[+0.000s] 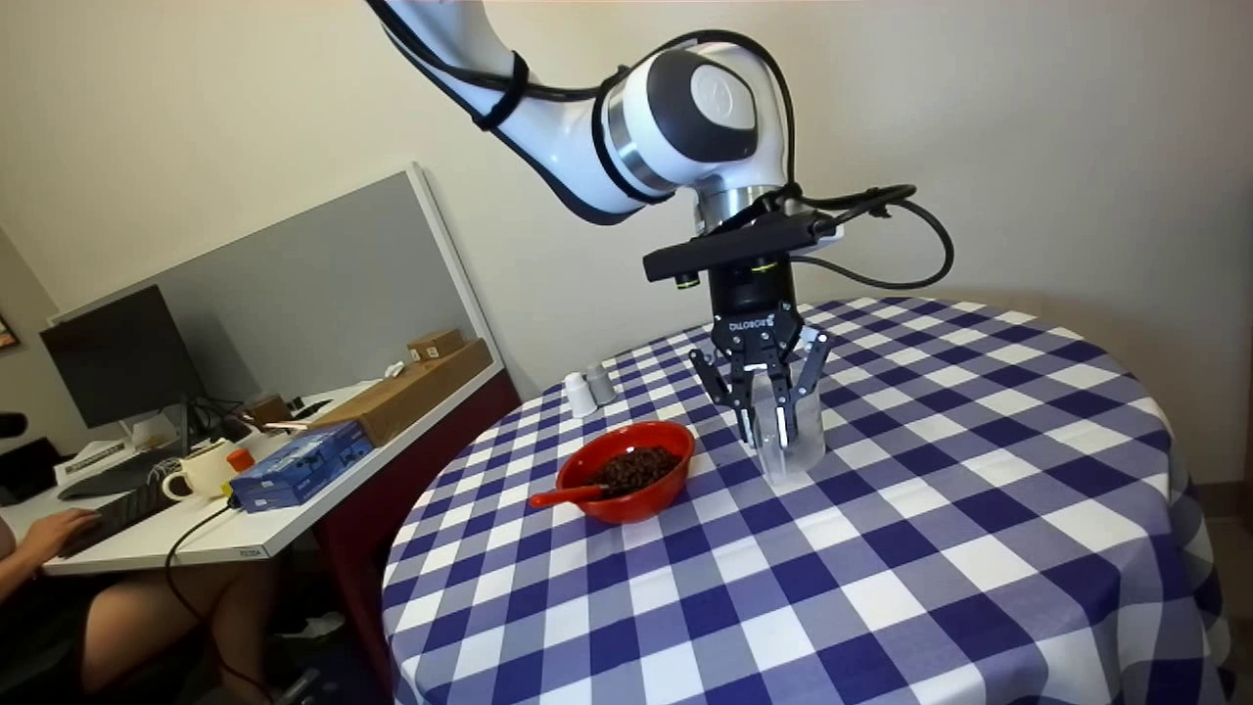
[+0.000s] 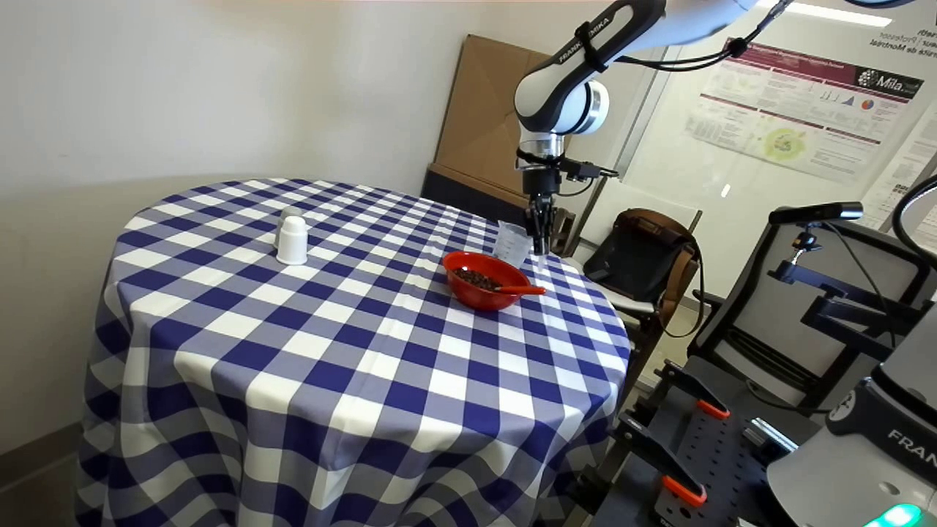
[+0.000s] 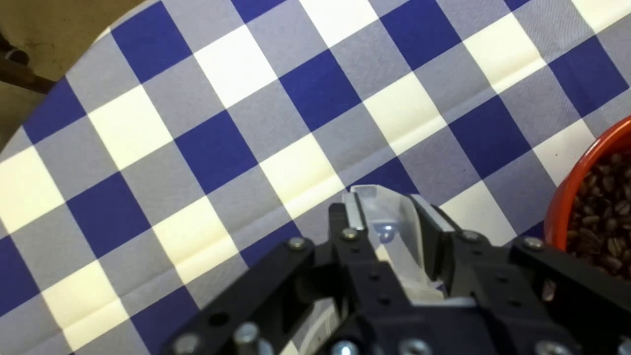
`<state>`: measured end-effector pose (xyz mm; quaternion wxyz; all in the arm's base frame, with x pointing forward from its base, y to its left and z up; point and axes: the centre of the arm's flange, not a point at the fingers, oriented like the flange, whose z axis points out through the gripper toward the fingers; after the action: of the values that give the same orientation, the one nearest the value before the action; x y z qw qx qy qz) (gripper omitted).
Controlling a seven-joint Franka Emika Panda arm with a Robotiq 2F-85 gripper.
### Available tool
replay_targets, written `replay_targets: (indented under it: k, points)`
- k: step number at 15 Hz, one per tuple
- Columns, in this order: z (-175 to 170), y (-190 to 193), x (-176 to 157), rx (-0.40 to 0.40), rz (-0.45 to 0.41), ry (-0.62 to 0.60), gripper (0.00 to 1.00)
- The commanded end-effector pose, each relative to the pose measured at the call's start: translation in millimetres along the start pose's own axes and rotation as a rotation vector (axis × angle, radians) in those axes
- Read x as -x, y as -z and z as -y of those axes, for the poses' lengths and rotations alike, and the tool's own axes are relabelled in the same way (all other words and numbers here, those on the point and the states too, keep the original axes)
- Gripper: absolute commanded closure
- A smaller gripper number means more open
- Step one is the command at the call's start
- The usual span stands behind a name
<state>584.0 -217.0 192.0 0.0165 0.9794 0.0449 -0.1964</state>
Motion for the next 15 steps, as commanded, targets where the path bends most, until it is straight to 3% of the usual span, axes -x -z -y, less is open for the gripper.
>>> replay_targets:
  k: [1, 2, 4, 10, 11, 15]
  points:
    - [1, -10, -1, -0.013, 0.02, 0.024, 0.9]
    - [1, -12, -1, -0.017, 0.025, 0.024, 0.89]
    - [0, -9, 1, -0.018, 0.026, 0.028, 0.47]
    - [24, 32, 13, -0.007, -0.044, 0.07, 0.05]
    - [33, 45, 15, 0.001, -0.056, 0.072, 0.0]
    - [92, 103, 24, 0.055, -0.133, 0.007, 0.0]
